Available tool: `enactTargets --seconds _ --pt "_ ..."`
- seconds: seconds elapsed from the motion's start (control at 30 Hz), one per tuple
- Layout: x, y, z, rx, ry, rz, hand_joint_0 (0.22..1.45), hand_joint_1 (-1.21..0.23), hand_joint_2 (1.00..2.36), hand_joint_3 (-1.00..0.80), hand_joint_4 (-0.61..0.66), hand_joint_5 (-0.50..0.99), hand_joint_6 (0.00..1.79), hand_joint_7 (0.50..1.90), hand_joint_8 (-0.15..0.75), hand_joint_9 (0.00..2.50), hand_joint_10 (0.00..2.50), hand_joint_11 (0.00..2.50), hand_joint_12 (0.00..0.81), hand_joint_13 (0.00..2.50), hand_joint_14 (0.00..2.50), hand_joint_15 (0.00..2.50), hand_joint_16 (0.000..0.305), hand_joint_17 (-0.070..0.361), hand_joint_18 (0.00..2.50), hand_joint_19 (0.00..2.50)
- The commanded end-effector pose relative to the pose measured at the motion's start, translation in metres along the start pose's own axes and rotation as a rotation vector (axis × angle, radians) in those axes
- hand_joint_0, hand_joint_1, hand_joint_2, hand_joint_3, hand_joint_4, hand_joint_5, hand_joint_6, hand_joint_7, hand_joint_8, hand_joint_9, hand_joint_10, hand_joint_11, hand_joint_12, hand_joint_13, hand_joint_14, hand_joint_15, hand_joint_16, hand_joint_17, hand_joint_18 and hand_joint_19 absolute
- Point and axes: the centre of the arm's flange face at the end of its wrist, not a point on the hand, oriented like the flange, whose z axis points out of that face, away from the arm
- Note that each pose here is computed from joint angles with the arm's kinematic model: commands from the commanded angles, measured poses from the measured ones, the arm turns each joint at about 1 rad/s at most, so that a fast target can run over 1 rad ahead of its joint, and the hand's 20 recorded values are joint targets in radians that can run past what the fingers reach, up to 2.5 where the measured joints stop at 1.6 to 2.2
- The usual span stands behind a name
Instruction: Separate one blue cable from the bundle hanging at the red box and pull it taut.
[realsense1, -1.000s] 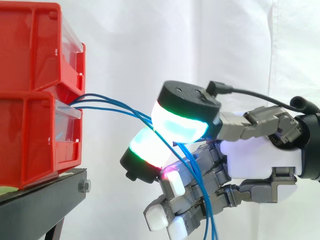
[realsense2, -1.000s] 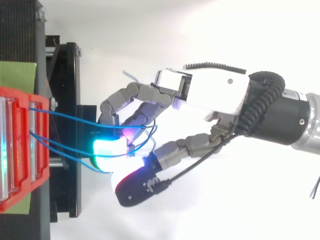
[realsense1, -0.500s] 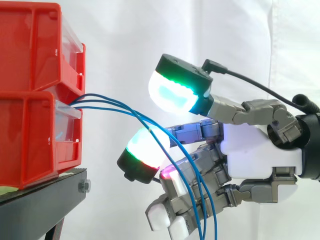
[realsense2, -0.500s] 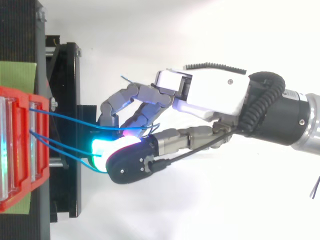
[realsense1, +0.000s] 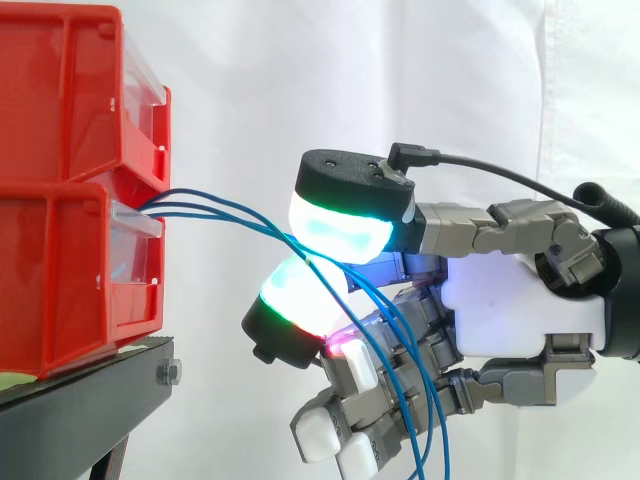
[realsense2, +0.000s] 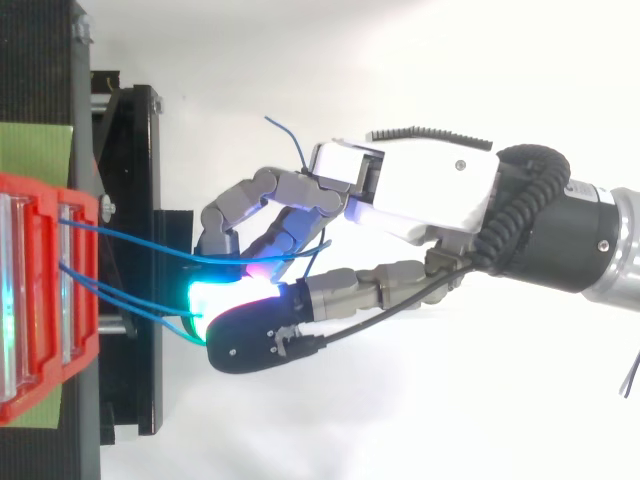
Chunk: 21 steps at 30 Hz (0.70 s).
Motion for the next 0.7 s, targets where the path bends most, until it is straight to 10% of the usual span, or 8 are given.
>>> enactTargets --seconds 0.0,0.3,0.53,0.67 --pt "0.0006 0.0001 -0.0001 0.0 0.001 -0.002 0.68 -0.8 1.02 -0.29 -0.02 -0.19 0.94 1.08 0.268 1.03 0.03 0.87 0.321 0.83 0.02 0.5 0.046 0.104 0.67 0.54" --pt "-0.0005 -0.0008 -0.0003 0.002 0.0 -0.004 0.57 -0.86 1.0 -0.5 0.05 -0.18 0.92 1.0 0.238 1.01 0.03 0.89 0.313 0.78 0.02 0.49 0.046 0.103 0.62 0.51" --pt "-0.0017 -0.0009 -0.0001 0.002 -0.002 -0.008 0.51 -0.43 1.0 -0.5 0.1 -0.18 0.9 0.98 0.295 1.06 0.02 0.85 0.354 0.82 0.02 0.5 0.052 0.117 0.66 0.57" --pt "-0.0017 -0.0004 0.0001 0.002 -0.002 -0.012 0.6 -0.44 1.0 -0.49 0.07 -0.18 0.89 1.0 0.281 1.05 0.02 0.86 0.338 0.81 0.02 0.5 0.048 0.108 0.64 0.59"
